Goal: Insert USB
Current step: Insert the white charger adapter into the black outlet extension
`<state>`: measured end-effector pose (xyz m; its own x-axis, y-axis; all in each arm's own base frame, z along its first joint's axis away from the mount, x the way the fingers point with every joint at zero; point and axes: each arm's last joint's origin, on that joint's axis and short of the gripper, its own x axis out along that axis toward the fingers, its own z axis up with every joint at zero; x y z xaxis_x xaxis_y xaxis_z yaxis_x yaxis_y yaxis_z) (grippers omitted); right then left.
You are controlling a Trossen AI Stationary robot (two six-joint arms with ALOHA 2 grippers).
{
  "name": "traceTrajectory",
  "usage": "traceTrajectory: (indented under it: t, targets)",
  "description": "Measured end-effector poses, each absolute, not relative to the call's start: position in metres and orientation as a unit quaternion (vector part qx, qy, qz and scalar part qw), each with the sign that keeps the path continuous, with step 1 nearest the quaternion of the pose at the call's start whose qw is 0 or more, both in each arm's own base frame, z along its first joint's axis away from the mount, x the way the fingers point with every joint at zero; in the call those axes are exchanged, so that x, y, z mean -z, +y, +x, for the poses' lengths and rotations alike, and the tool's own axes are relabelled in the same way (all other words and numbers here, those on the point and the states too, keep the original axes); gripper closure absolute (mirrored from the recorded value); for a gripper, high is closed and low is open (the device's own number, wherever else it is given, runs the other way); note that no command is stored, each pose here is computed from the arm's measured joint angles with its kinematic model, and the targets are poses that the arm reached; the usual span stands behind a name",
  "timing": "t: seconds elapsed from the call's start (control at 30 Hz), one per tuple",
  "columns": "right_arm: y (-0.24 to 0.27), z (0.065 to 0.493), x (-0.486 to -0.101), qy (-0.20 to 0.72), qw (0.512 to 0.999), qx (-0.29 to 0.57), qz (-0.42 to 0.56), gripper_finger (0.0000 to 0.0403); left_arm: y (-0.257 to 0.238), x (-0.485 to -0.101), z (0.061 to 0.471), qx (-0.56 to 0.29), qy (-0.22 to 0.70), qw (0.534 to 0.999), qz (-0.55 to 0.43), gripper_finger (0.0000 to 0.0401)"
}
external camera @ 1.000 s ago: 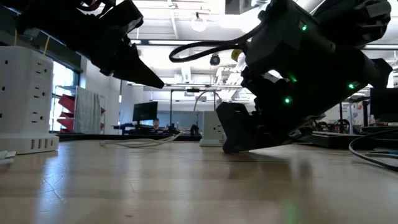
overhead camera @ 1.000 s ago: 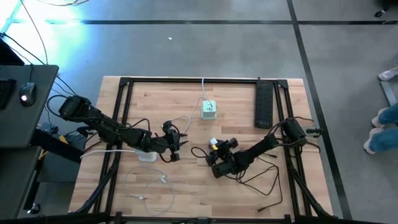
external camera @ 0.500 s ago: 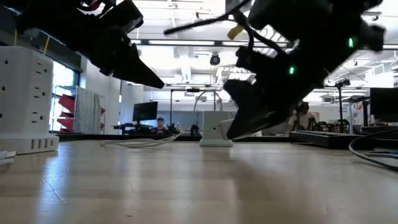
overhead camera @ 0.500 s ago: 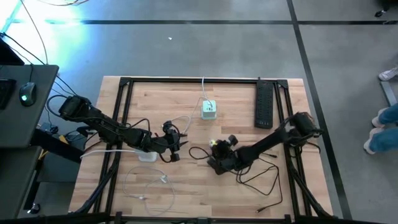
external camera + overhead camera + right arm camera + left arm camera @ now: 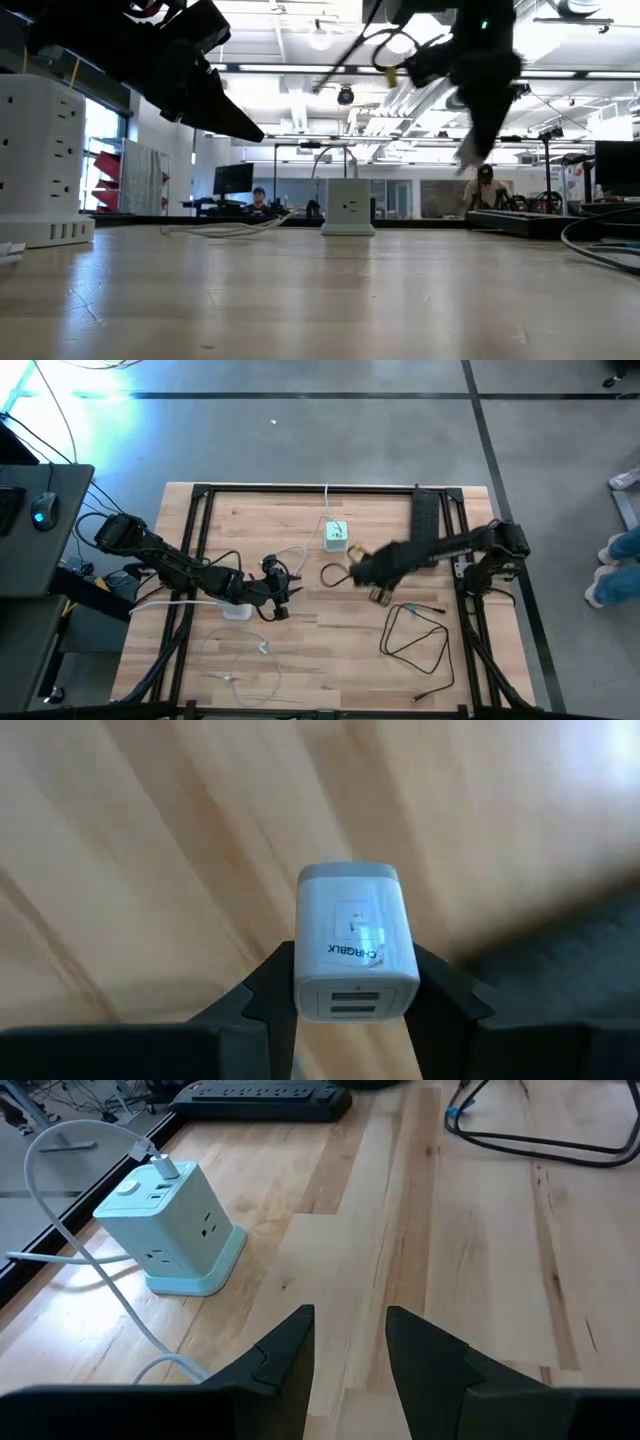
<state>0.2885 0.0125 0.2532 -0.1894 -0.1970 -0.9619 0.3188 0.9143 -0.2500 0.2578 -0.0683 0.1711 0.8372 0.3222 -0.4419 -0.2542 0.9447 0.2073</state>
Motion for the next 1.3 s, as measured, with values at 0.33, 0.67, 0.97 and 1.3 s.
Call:
traceTrajectory:
  t: [0.33, 0.67, 0.97, 1.3]
  targets:
    - [-0.073, 0.261, -0.239, 0.830, 0.550, 0.092, 0.037, 0.0283, -0.069, -0.170, 0.257, -0.136, 0.251, 0.955, 0.073, 0.0298]
    - [-0.112, 0.219, -0.192, 0.856, 0.509, 0.079, 0.049, 0.0283, -0.067, -0.167, 0.256, -0.145, 0.266, 0.950, 0.081, 0.0298]
    - [-0.125, 0.210, -0.184, 0.855, 0.514, 0.061, 0.040, 0.0283, -0.058, -0.168, 0.258, -0.163, 0.264, 0.948, 0.077, 0.0298]
    - [-0.130, 0.202, -0.196, 0.853, 0.516, 0.080, 0.018, 0.0283, -0.055, -0.168, 0.259, -0.169, 0.264, 0.947, 0.074, 0.0298]
